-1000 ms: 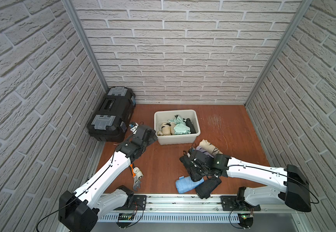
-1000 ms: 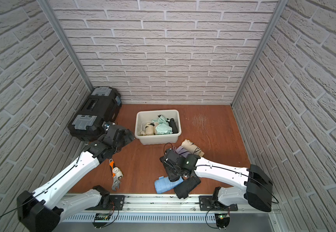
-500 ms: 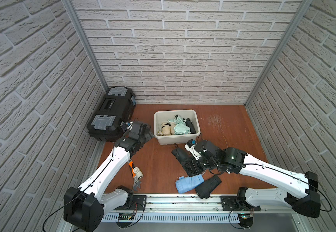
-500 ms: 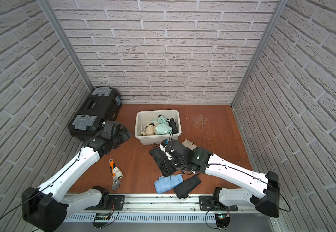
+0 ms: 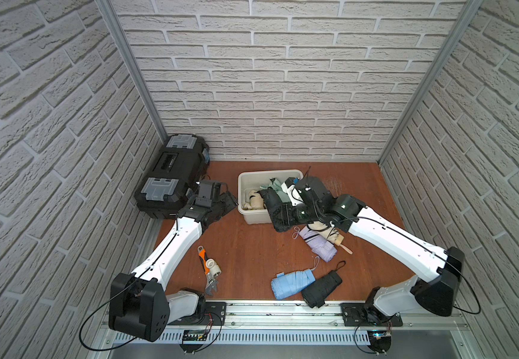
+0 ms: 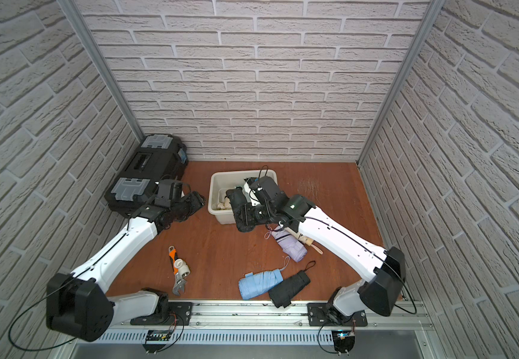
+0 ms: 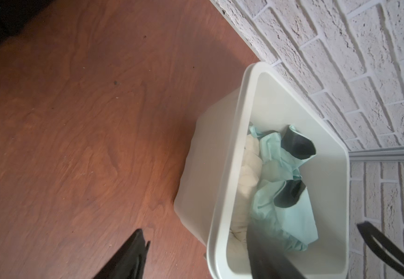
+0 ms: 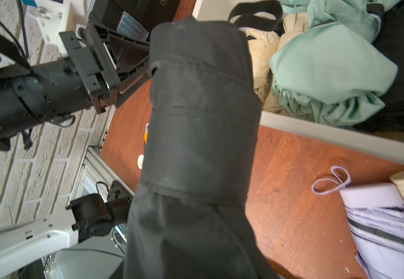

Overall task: Put the umbrella into the storage box
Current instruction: Place the umbrella in the storage box.

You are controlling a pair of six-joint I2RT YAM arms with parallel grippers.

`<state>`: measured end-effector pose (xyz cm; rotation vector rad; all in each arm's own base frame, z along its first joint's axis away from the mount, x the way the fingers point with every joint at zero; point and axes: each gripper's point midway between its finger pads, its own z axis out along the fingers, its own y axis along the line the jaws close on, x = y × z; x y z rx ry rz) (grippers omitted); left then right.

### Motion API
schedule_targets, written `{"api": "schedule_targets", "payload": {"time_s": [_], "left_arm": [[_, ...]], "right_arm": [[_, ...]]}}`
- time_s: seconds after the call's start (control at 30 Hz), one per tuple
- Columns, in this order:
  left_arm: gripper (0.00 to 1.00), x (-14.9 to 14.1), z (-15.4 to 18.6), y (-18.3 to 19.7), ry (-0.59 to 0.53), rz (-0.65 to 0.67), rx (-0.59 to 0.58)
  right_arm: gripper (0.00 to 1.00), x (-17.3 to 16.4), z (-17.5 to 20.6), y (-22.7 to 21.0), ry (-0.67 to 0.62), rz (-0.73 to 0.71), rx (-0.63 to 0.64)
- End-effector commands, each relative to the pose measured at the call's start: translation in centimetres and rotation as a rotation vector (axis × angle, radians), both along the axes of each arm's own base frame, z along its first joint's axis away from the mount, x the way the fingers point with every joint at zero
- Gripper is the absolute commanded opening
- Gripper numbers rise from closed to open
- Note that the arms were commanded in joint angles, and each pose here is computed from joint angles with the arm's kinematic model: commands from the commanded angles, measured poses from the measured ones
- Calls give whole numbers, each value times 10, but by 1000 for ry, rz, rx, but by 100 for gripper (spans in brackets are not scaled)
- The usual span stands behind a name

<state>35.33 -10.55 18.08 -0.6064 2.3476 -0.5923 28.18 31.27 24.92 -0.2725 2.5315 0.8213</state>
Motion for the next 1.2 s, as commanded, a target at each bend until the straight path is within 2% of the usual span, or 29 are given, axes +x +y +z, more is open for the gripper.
{"api": "schedule_targets", "payload": {"time_s": [0.0,0.27,0.6,1.03,1.17], "left_arm": [[64,18,19,-10,-62,-60,-27],[53,22,-1,-16,6,-89,-31],[42,31,-15,-21,37,-104,-26],[35,42,-24,-32,61,-150,-37],[32,44,-27,-31,68,-155,-25]], "right_arm": [[33,31,28,27,-47,-20,124],[30,80,-6,59,89,-30,96],[30,128,-50,70,118,-173,18],[31,160,-97,92,166,-264,40],[36,161,-112,95,179,-260,18]]}}
